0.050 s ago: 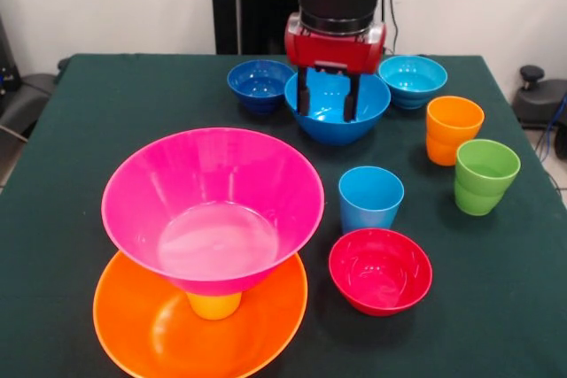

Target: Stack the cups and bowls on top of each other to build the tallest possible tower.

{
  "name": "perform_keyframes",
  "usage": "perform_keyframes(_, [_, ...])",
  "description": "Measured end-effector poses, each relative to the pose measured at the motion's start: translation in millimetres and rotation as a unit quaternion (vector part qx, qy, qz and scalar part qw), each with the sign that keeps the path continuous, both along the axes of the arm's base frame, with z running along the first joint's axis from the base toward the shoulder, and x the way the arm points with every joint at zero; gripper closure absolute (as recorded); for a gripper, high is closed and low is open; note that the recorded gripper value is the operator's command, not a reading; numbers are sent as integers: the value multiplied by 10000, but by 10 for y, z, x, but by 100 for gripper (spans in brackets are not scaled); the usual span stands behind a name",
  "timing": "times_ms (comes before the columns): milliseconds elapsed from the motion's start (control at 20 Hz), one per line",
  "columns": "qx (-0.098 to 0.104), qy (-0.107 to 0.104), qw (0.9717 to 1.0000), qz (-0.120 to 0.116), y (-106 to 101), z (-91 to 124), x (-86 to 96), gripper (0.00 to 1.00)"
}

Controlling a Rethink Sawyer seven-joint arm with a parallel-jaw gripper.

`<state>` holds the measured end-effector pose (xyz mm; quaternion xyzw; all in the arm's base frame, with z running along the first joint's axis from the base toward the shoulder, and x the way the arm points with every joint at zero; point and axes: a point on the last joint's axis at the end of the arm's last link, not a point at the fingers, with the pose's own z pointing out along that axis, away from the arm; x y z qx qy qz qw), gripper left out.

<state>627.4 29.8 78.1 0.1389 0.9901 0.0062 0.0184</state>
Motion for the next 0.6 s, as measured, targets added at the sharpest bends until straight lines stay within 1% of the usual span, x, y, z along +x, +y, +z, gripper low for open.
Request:
perform_keyframes(100, [-60,20,10000,2,-17,-83,-1,0])
perform_keyframes(350, [-134,10,9999,25,50,-143,54,0])
perform_keyframes(550, [-115,-105,9999,-42,245,-122,199,0])
perform_keyframes(600, [-111,-128,9998,-59,267,-108,221,0])
